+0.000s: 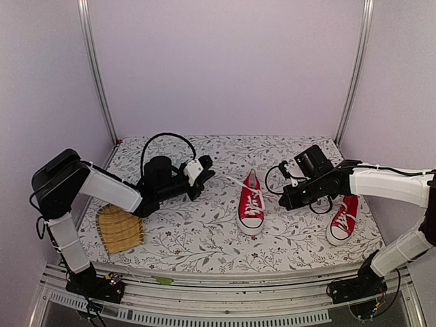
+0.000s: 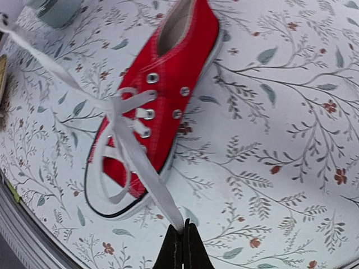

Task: Tie the shoes
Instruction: Tie the crossed shoelace on the shoe.

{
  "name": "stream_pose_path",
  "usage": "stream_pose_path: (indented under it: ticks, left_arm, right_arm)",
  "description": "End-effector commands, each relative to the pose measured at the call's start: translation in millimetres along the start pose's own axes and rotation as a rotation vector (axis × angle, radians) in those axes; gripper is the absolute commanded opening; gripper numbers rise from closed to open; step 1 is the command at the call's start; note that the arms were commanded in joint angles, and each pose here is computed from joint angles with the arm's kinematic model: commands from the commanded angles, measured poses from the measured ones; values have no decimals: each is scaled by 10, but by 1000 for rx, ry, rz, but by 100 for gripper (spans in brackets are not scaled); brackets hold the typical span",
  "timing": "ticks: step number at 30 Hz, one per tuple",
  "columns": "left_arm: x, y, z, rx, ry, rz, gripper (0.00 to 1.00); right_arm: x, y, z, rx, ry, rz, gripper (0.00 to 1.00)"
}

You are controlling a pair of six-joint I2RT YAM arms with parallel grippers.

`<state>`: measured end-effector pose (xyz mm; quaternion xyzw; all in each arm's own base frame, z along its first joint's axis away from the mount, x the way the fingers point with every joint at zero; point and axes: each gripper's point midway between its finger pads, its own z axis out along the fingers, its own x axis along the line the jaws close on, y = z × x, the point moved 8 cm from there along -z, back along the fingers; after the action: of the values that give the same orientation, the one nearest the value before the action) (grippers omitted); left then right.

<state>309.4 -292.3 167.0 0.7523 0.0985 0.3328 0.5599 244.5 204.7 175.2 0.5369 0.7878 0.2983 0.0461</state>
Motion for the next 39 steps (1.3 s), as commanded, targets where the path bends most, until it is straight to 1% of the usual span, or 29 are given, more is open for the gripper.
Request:
stream_pose_path:
  ticks: [1,3,6,11,16,19,24,28,32,36,39]
  left_arm:
    - [250,-40,-84,98,138,-42,0]
    - [249,-72,-124,108,137,-36,0]
    - [332,-133,-151,149,182,-26,0]
    - [503,-155,-204,179,232,-32,0]
    - [525,-232,-276,235,261,-8,0]
    - [586,-236,-355,247,287,-11,0]
    - [635,-304,-441,292,311,-20,0]
    - [704,-281,-454,298,335,-12,0]
    - [695,-339,-430,332,322,-13,0]
    - [681,-438,-425,392,316,52,0]
    - [721,-474,-413,428,342,95,0]
  right_arm:
    - [-441,50,-91,-66,-76,79,1]
    - [-596,146,-156,-123,-118,111,1]
    - [-767,293,-284,-221,-148,150,1]
    - [-1338,225,-316,-278,-247,242,1]
    - [-1789,90,-363,-304,-302,328,1]
    - [-1903,20,-369,-338,-241,390,1]
    - [-2044,-87,-340,-339,-230,470,1]
    - [-2195,-249,-390,-393,-191,605,1]
    - [-2232,-325,-338,-361,-188,640,0]
    - [-2296,-404,-323,-358,-177,685,1]
    - [-2381,-476,-328,-361,-145,727,1]
